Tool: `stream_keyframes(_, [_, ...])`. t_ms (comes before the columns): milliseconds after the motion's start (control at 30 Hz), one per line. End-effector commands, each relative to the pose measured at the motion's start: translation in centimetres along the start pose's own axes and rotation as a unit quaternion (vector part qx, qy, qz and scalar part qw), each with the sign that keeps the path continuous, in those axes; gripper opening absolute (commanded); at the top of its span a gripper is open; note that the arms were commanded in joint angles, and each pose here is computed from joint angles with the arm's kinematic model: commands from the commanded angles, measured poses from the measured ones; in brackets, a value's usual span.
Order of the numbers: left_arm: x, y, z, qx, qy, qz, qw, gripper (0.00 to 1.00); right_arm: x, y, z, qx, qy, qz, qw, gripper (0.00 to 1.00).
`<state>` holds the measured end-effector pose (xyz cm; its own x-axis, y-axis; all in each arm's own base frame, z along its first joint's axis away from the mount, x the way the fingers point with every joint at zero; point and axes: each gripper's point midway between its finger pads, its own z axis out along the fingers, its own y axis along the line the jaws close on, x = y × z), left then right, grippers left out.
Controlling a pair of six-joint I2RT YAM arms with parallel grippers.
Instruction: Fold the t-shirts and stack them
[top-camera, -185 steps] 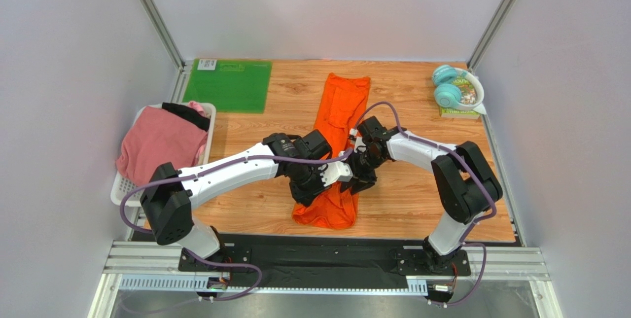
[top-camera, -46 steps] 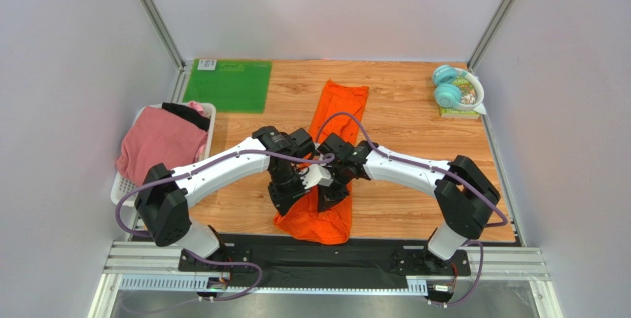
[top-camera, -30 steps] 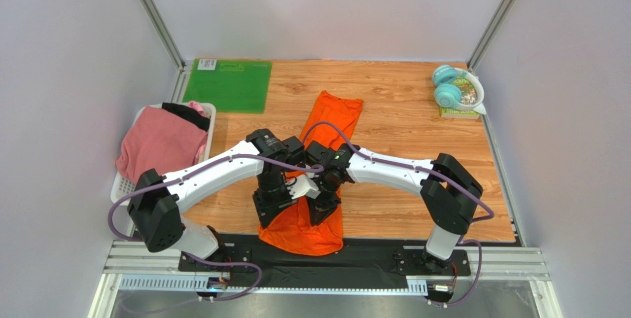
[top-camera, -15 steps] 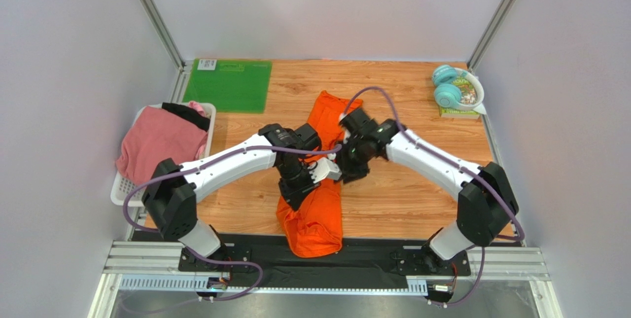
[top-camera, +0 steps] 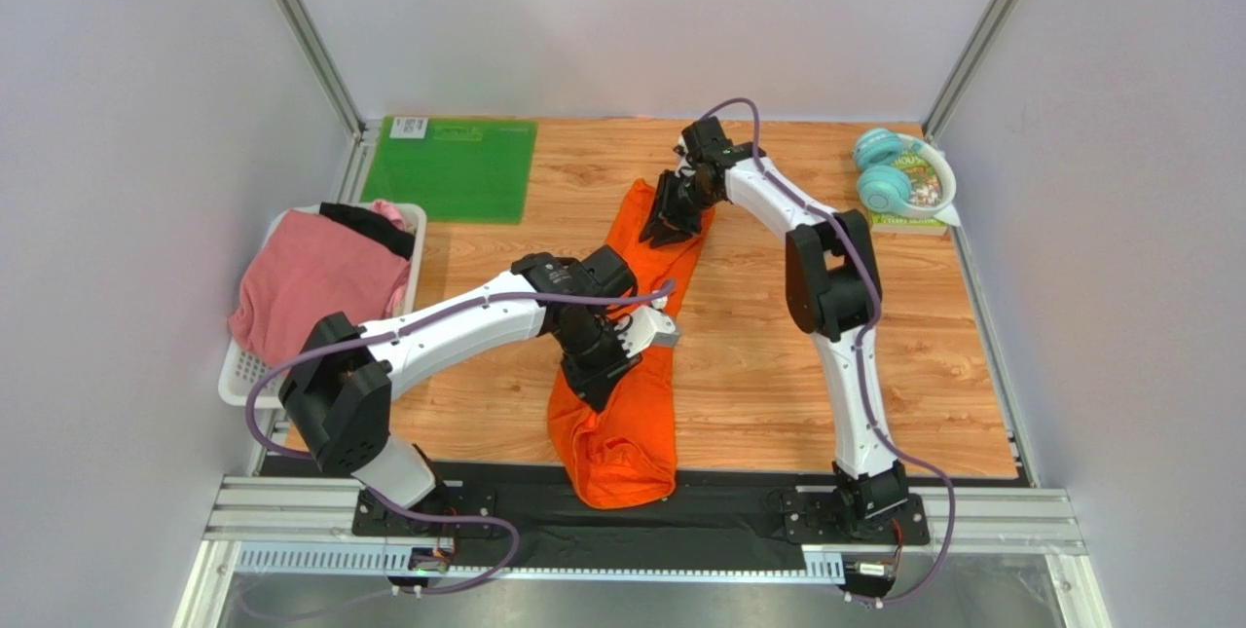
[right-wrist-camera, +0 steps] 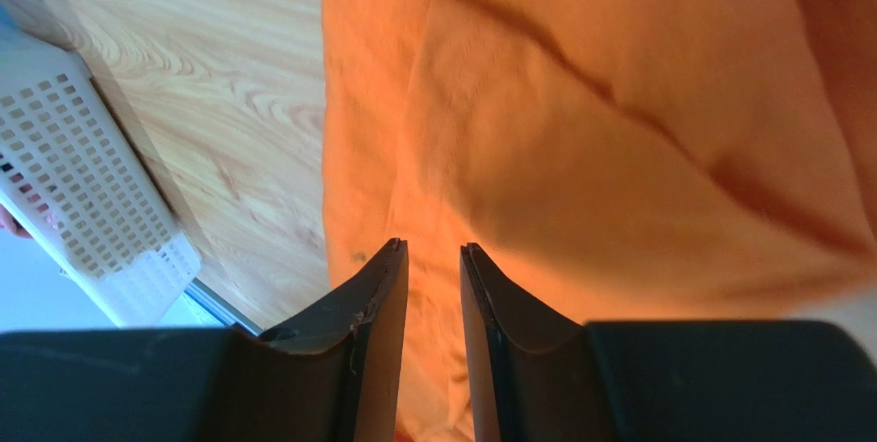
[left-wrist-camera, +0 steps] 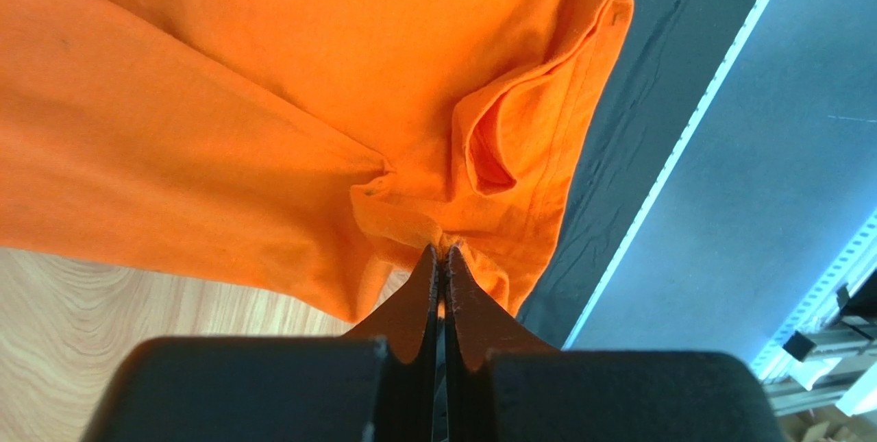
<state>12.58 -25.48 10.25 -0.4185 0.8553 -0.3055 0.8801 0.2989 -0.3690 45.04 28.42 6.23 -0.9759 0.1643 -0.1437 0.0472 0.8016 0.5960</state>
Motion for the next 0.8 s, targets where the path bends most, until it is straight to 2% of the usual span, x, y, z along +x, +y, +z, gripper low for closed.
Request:
stream_keyframes(0, [-1.2, -0.7, -1.3, -0.006, -0.046, 0.012, 0.999, 0.00, -0.7, -0.2, 0.4, 0.002, 0.019, 0.024, 1.000, 0.31])
stream_keyframes(200, [-2.1, 0.8, -3.1, -0.080, -0.095, 0.020, 0.992, 0.00, -1.6, -3.3, 0.0, 0.039, 0.009, 0.043, 0.998, 0.31])
stream_keyframes(267, [-2.4, 1.1, -4.2, -0.099, -0.109, 0.024, 0.989, 0.00, -3.2, -4.3, -0.6, 0.045, -0.004, 0.051, 0.998, 0.30])
stream_keyframes(367, [-2.7, 0.6, -5.2, -0.101, -0.125, 0.028, 0.987, 0.00, -4.5, -6.5, 0.0, 0.059, -0.002, 0.066, 0.996, 0.30])
stream_keyframes(467, [-2.4, 0.2, -4.8, -0.084, -0.115, 0.027, 0.989, 0.00, -6.8, -7.8, 0.8, 0.044, -0.013, 0.075, 0.996, 0.30])
stream_keyframes(500, [-2.2, 0.4, -4.6, -0.083, -0.109, 0.026, 0.990, 0.00, -8.5, -6.8, 0.2, 0.026, -0.031, 0.068, 0.997, 0.30])
stream_keyframes(567, [-2.1, 0.7, -3.8, -0.077, -0.093, 0.024, 0.992, 0.00, -9.7, -8.4, 1.2, 0.019, -0.034, 0.093, 0.995, 0.30])
stream_keyframes(600, [-2.2, 0.8, -3.5, -0.077, -0.090, 0.025, 0.993, 0.00, -11.0, -7.6, 0.7, -0.002, -0.050, 0.085, 0.995, 0.30])
stream_keyframes(767, [-3.2, 2.1, -1.6, -0.069, -0.073, 0.023, 0.995, 0.00, -13.5, -9.2, 1.1, -0.051, -0.072, 0.100, 0.991, 0.30])
